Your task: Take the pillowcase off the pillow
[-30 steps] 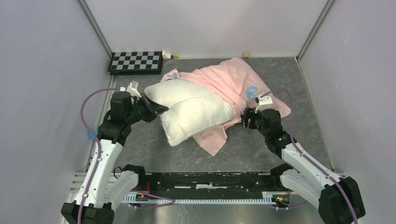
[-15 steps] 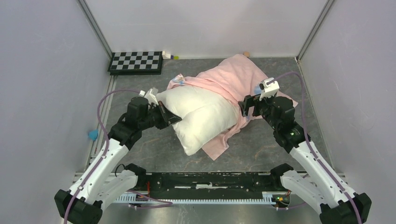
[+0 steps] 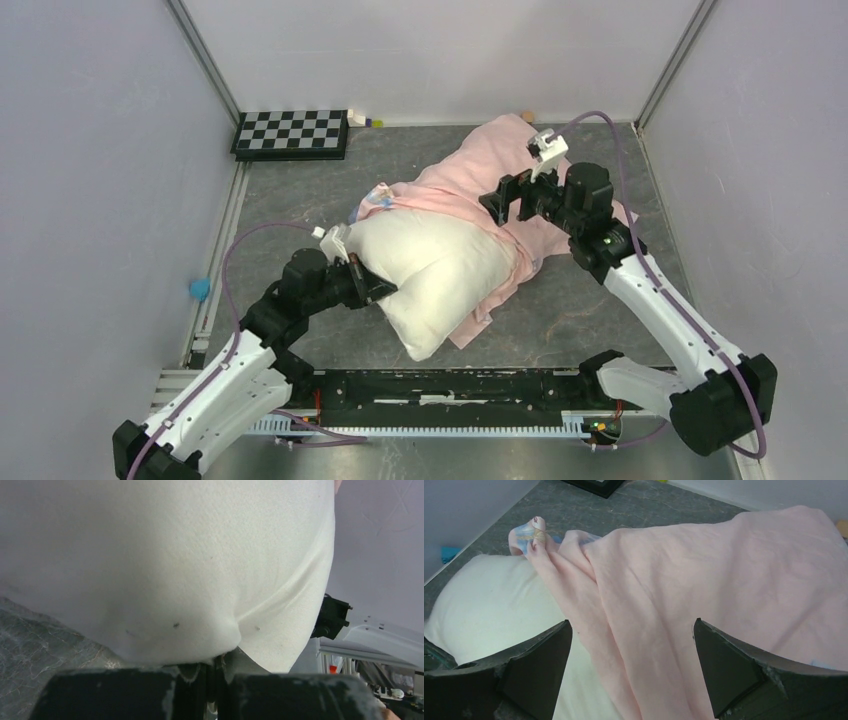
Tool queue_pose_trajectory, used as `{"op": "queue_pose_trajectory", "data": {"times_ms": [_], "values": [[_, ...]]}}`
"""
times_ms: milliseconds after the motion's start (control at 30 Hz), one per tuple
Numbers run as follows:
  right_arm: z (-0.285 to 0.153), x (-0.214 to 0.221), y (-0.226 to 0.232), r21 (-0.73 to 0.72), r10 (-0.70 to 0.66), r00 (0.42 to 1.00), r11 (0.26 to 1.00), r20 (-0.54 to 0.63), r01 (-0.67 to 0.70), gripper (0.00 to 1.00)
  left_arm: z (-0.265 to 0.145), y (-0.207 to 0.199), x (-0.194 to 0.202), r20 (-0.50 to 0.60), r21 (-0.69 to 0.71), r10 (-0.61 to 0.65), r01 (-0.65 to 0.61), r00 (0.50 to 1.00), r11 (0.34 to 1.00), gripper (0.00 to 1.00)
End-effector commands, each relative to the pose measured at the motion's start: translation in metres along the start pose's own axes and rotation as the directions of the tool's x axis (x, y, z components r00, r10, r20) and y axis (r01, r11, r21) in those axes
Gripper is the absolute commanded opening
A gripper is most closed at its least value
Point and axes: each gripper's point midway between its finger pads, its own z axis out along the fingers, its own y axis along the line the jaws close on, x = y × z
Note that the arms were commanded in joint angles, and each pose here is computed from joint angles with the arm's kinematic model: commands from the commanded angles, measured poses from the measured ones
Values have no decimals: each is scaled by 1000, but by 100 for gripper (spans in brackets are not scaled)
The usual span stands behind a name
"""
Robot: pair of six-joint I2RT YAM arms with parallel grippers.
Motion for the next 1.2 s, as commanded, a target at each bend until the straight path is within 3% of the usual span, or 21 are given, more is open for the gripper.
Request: {"op": "queue_pose_trajectory", "data": {"times_ms": [0,300,533,933,1033,1167], "values": [[13,-30,24,-112,-53,998,992,29,56,98,4,-22,7,13,103,53,-54,998,993,2],[53,-7,66,-148,-192,979,972,-66,181,98,12,-13,52,-54,59,202,-198,978,978,2],[95,16,89,-109,-375,901,927,-216,360,98,19,-2,66,-85,9,250,-250,965,968,3],[120,44,162,-338,-469,865,855,-179,393,98,18,-1,64,-73,-15,292,-294,954,956,2],[129,52,152,-283,-466,858,871,-214,402,97,17,-1,64,-69,-15,293,-295,954,955,2],[140,52,119,-89,-437,856,899,-277,430,85,17,1,64,-70,-20,291,-293,954,956,2]]}}
